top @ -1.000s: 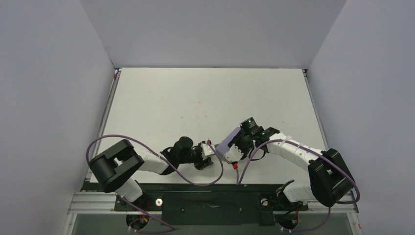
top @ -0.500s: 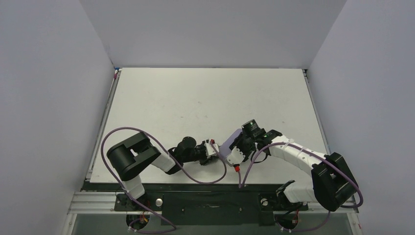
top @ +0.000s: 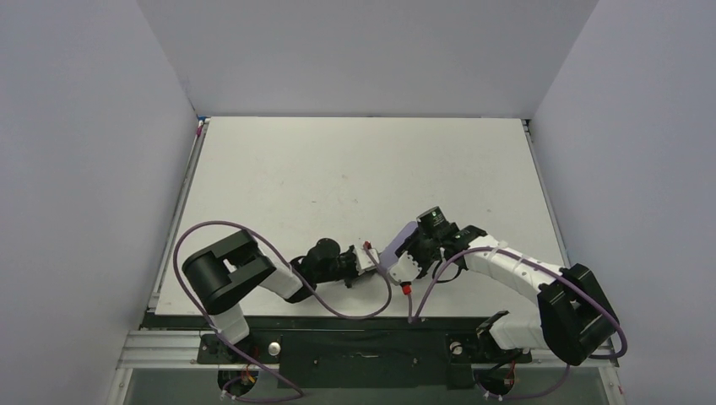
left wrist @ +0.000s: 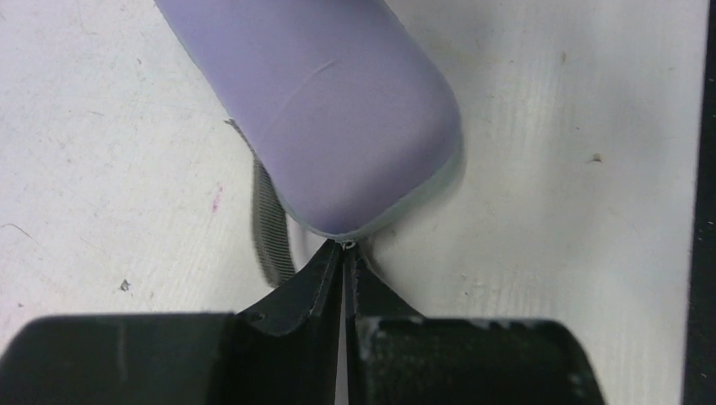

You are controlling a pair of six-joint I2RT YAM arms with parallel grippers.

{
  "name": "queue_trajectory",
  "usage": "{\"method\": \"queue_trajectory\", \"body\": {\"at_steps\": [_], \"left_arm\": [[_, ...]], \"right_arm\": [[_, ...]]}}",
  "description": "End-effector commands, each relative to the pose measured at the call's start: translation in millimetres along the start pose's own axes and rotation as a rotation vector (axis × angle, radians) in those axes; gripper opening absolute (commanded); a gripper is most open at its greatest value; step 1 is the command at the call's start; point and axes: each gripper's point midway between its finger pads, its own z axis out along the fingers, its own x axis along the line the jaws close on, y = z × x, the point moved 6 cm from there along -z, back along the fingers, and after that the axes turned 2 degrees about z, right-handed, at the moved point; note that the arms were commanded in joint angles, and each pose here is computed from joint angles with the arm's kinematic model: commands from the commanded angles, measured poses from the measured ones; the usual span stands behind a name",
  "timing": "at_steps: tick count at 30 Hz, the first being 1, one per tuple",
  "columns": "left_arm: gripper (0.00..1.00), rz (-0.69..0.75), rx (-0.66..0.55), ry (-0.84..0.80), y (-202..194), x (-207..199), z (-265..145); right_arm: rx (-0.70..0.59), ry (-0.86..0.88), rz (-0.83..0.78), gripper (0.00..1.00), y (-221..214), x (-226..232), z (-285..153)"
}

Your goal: Open the umbrella

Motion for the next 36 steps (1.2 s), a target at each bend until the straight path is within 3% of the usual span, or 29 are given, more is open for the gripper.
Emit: {"method": "queue_trajectory", "body": {"at_steps": [1, 8, 10, 13, 15, 19, 25, 36], "left_arm": [[0.00, -0.049, 0.015, -0.064, 3, -25, -11], [0.00, -0.022, -0.007, -0.093, 20, -40, -12], [0.00, -0.050, 0.000, -0.060, 18, -34, -13], [0.00, -0.080, 0.012, -0.027, 11, -22, -16], [0.00, -0.092, 0.020, -0.006, 8, -8, -16], [0.00, -0.064, 0.033, 0.006, 3, 10, -16], [0.00, 0.026, 0.047, -0.008, -2, 22, -15], [0.00, 0.088, 0.063, 0.022, -1, 37, -11]], "right_arm": [[-0.025, 0.129, 0.155, 0.30, 7, 41, 16], [0.022, 0.009, 0.257, 0.29, 8, 27, 21], [0.003, 0.020, 0.283, 0.37, 8, 26, 17], [-0.093, 0.108, 0.321, 0.64, -3, 39, 2], [-0.114, 0.104, 0.348, 0.74, -16, 30, -14], [-0.160, 0.168, 0.360, 0.86, -32, 16, -40], [-0.222, 0.280, 0.457, 0.90, -33, -15, -43], [-0.235, 0.397, 0.701, 0.89, -23, -49, -8]]}}
